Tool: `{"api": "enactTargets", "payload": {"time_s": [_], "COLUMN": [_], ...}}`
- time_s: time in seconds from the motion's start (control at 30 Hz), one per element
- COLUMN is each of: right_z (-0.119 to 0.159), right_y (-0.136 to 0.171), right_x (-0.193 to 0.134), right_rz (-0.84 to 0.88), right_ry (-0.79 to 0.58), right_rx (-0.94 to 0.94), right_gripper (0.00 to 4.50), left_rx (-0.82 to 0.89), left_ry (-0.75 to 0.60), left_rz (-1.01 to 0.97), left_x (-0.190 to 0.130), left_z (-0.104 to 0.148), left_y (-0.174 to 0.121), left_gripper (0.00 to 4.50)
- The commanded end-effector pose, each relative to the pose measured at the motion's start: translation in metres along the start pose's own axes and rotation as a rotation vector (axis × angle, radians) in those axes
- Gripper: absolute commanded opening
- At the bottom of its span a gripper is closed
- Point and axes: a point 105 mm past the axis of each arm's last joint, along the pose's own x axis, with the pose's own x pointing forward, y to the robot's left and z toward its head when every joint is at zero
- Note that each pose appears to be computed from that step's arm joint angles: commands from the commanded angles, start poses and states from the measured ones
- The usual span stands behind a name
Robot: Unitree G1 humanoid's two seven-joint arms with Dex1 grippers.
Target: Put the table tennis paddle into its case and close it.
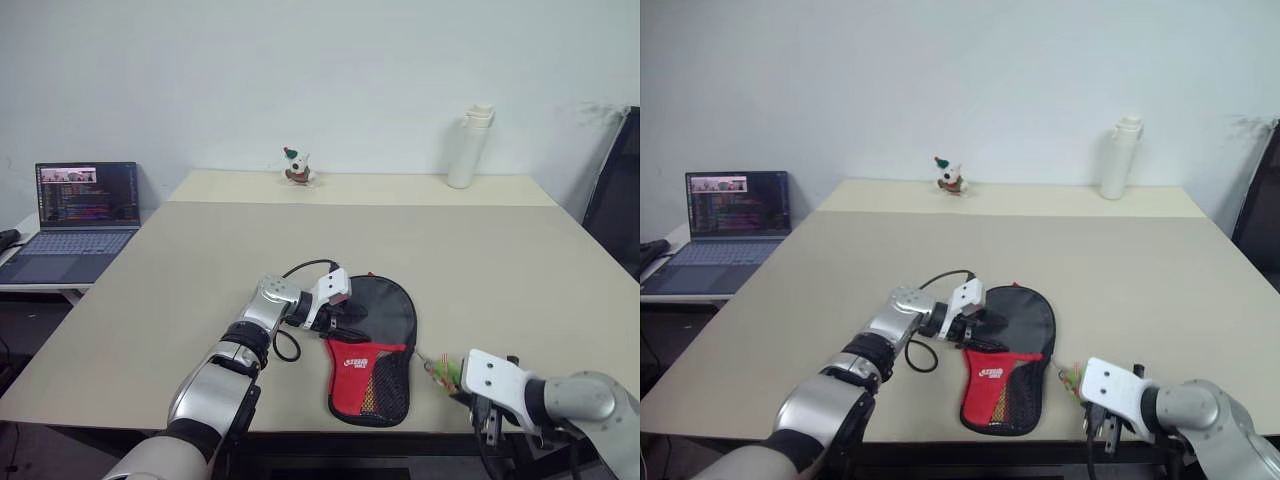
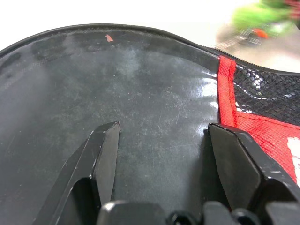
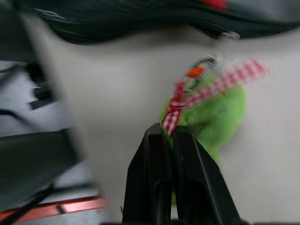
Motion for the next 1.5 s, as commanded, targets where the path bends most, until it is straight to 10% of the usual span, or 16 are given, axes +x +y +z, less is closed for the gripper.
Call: {"api": "enactTargets", "payload": {"time_s": [0.03,0.27,0.7,0.9,1.5], "right_z": [0.003,0.004,0.026,0.039,0.05], "right_y": [0.03,0.089,0.088,0.067,-0.096], "right_x": [-0.007,-0.025,-0.027,-0.031,-0.011], "right_rz": [0.141,0.47,0.5,0.436,-0.071], "right_ry": [-0.005,-0.043,-0.119,-0.189,-0.577], "right_rx": [0.013,0.015,0.043,0.104,0.255], "right_gripper": [0.03,0.03,0.03,1.71,1.71], "left_rx": [-0.091,-0.09,-0.094,-0.096,-0.124], "left_ry": [0.109,0.115,0.119,0.115,-0.16], "left_rz": [-0.063,-0.042,-0.033,-0.038,0.174], "left_x": [0.007,0.006,0.004,0.006,-0.052], "left_z": [-0.036,-0.035,-0.038,-0.04,-0.009], "left_y": [-0.018,-0.014,-0.014,-0.017,0.0], "left_gripper": [3.29,3.29,3.29,3.29,3.29]}}
